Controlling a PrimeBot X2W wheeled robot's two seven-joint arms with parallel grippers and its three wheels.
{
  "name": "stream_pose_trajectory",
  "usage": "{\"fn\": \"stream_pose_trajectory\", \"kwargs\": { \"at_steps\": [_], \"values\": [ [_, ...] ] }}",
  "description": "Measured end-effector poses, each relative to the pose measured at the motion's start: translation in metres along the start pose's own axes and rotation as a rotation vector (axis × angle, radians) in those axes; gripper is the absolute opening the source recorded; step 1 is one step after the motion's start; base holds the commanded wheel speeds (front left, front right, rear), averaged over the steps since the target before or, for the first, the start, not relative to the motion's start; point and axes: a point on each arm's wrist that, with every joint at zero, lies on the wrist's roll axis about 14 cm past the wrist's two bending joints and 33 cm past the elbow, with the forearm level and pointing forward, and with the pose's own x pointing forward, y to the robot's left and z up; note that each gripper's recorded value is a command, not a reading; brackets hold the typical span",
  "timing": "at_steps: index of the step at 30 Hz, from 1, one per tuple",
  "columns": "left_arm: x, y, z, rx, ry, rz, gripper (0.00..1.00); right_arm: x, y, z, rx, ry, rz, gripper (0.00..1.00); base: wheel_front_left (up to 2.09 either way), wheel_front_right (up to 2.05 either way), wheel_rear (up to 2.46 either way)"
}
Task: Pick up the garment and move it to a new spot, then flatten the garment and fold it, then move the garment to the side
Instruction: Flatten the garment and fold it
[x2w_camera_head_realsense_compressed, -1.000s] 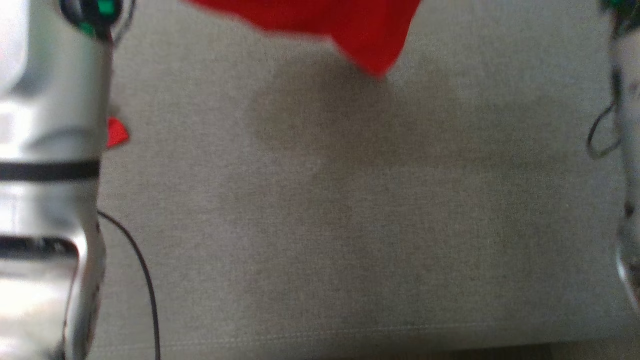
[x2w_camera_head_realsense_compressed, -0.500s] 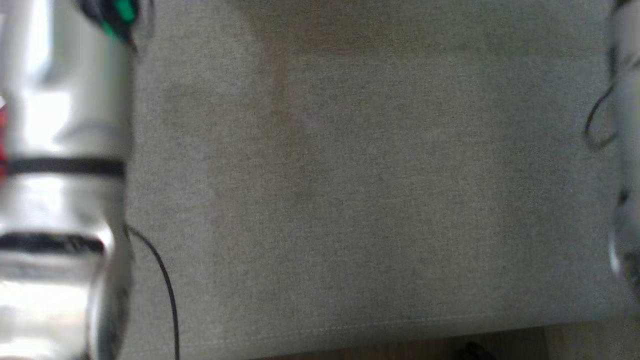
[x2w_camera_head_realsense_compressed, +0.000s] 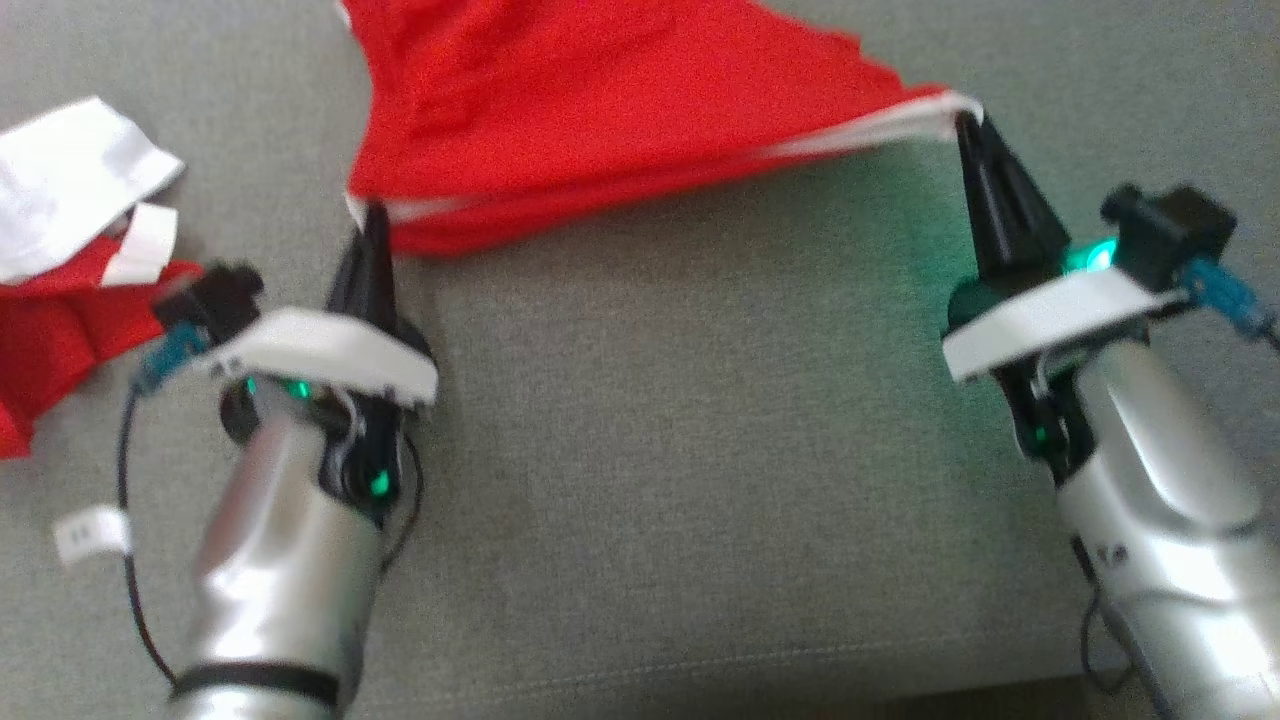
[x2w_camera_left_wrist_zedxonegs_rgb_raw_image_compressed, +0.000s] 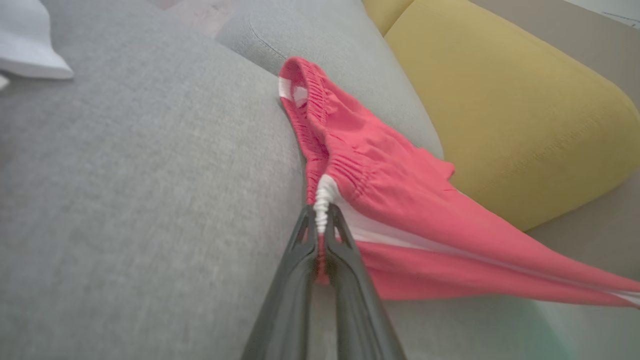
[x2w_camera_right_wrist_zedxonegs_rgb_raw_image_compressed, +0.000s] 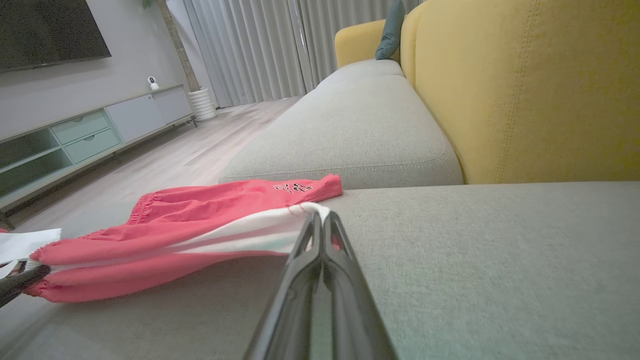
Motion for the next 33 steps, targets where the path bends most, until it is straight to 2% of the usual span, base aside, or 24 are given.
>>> {"fn": "stream_pose_trajectory", "kwargs": {
  "at_steps": [3,21,26,30,33],
  "values": [
    [-0.023,-0.002,-0.012,-0.030,0.021,0.001,0.00,-0.023,0.001,-0.002,0.010,0.005,-0.008,0.00,0.00,0.00,0.00],
    [-0.144,-0.007,-0.048,-0.048,0.054,0.007,0.00,-0.154,0.029,-0.032,0.131,0.104,-0.054,0.00,0.00,0.00,0.00],
    [-0.156,-0.008,-0.050,-0.045,0.050,0.002,0.00,-0.159,0.035,-0.029,0.112,0.113,-0.023,0.00,0.00,0.00,0.00],
    [-0.151,-0.014,-0.038,-0.060,0.010,-0.015,0.00,-0.143,0.033,-0.016,0.085,0.091,-0.008,0.00,0.00,0.00,0.00],
    [-0.139,-0.028,-0.029,0.034,-0.002,-0.080,0.00,-0.117,0.032,0.003,0.051,0.053,0.013,0.00,0.00,0.00,0.00]
  ]
}}
